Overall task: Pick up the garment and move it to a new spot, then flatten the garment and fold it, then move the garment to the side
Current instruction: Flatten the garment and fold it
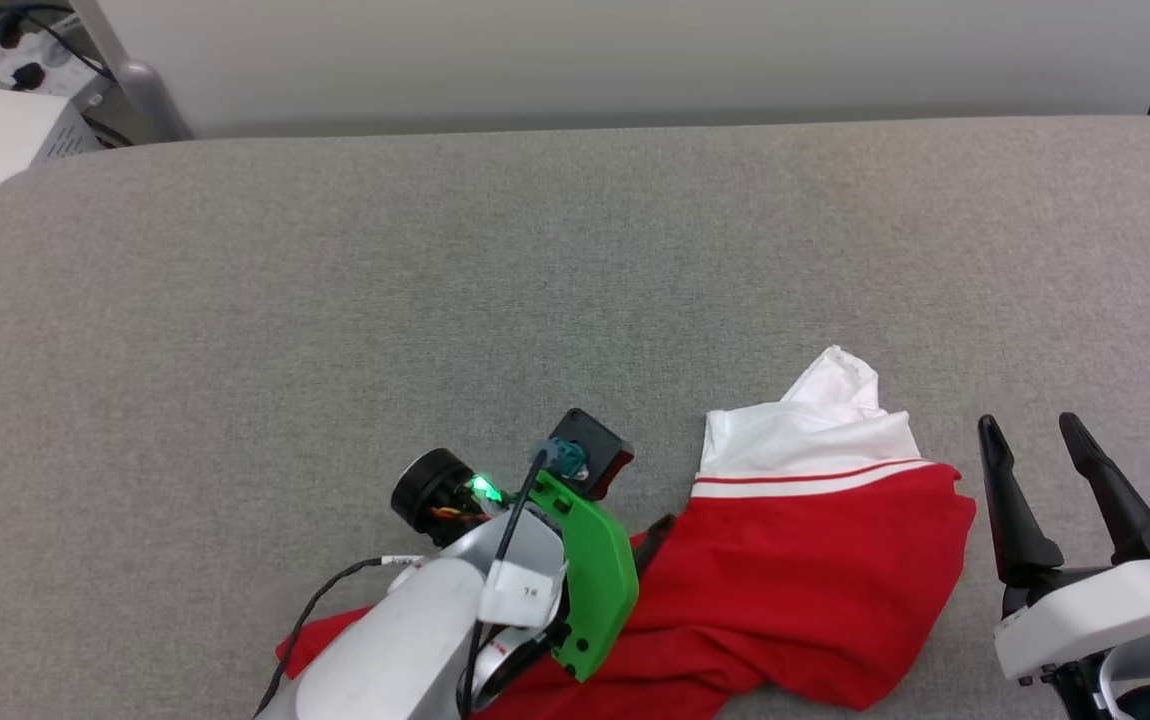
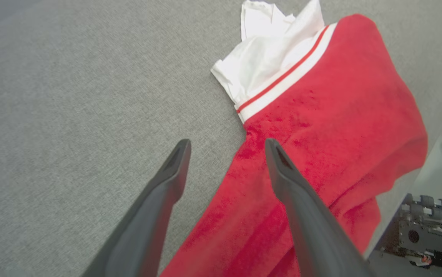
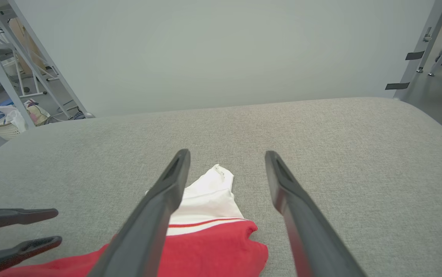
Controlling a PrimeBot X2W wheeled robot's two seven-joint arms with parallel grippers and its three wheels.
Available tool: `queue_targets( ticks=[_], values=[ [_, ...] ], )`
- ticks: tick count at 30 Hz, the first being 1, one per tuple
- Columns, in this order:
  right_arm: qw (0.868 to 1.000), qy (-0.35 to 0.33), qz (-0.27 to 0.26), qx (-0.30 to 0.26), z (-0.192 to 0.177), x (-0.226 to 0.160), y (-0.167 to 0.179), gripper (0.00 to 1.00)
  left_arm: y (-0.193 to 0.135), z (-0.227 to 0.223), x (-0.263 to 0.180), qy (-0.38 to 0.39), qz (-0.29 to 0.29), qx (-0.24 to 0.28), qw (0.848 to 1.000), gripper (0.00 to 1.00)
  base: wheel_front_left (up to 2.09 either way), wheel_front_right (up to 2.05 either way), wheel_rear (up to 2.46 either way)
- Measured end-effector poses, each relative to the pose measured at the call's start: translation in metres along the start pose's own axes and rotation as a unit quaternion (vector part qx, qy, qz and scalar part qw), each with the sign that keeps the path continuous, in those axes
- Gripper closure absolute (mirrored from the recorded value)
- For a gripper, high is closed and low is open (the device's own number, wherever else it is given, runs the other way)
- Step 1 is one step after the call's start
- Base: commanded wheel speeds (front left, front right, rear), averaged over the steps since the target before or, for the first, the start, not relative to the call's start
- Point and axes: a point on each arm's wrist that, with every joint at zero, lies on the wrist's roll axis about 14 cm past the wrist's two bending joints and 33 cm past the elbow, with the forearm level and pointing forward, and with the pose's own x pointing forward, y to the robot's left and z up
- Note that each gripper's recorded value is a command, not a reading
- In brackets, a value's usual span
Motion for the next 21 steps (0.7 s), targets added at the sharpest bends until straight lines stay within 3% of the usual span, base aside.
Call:
queue_targets(
  ticks=[7, 13, 14, 15, 16, 18, 21],
  values=[
    [1.000, 0.021, -0.017, 0.008, -0.016, 0.004, -0.012, 0.00, -0.008, -0.042, 0.030, 0.138, -0.052, 0.032, 0.989, 0.00, 0.00, 0.00, 0.00],
    [0.999, 0.036, -0.037, 0.013, -0.028, 0.003, -0.025, 0.00, -0.011, -0.068, 0.044, 0.218, -0.079, 0.099, 0.968, 0.00, 0.00, 0.00, 0.00],
    [0.998, 0.038, -0.041, 0.014, -0.030, 0.002, -0.027, 0.00, -0.012, -0.069, 0.046, 0.228, -0.084, 0.114, 0.963, 0.50, 0.00, 0.00, 0.00],
    [0.998, 0.039, -0.044, 0.015, -0.031, 0.001, -0.029, 0.00, -0.012, -0.070, 0.047, 0.235, -0.090, 0.132, 0.959, 0.80, 0.00, 0.00, 0.00],
    [0.998, 0.040, -0.046, 0.015, -0.032, 0.001, -0.030, 0.00, -0.014, -0.072, 0.048, 0.239, -0.095, 0.139, 0.956, 1.00, 0.00, 0.00, 0.00],
    [0.998, 0.042, -0.048, 0.015, -0.033, 0.001, -0.031, 0.00, -0.017, -0.074, 0.049, 0.248, -0.107, 0.155, 0.950, 1.00, 0.00, 0.00, 0.00],
    [0.998, 0.039, -0.046, 0.016, -0.032, 0.002, -0.030, 0.00, -0.018, -0.069, 0.052, 0.228, -0.111, 0.147, 0.956, 1.00, 0.00, 0.00, 0.00]
  ],
)
